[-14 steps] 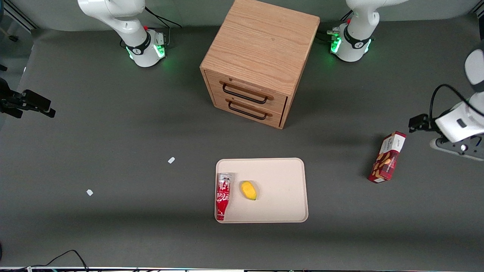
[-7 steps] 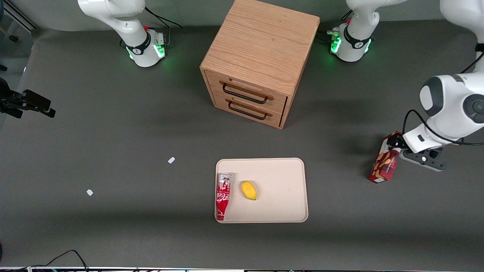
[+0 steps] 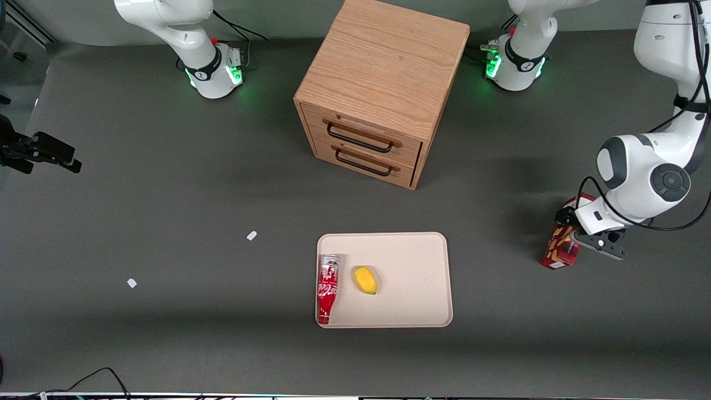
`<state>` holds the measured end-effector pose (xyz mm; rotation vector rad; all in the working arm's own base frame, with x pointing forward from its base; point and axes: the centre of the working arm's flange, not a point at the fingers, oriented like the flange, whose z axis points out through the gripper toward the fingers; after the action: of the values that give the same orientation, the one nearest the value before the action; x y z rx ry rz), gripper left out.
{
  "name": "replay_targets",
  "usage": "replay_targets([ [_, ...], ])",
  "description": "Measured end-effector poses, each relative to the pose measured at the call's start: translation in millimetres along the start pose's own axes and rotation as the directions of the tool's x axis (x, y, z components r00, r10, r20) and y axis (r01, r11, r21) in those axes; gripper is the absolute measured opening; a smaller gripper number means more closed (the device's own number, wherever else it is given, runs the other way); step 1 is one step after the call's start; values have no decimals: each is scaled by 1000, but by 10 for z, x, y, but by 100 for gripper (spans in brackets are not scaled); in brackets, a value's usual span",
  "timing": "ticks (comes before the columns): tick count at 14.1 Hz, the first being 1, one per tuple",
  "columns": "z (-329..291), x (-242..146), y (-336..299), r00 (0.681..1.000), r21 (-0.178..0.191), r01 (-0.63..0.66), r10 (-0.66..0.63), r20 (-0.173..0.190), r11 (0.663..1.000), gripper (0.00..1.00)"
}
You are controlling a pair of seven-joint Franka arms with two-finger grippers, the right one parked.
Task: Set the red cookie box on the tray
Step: 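Close the left gripper on the box end and lift it upright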
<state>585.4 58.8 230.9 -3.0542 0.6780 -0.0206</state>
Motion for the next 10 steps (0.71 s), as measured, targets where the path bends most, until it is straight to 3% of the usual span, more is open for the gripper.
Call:
replay_targets([
  [2,63,-7,6,1000,-9,6,-6,5,1000,95],
  [8,68,14,31,1000,-11,1,-1,4,1000,24],
  [10,69,15,32,1000,-11,1,-1,4,1000,18],
])
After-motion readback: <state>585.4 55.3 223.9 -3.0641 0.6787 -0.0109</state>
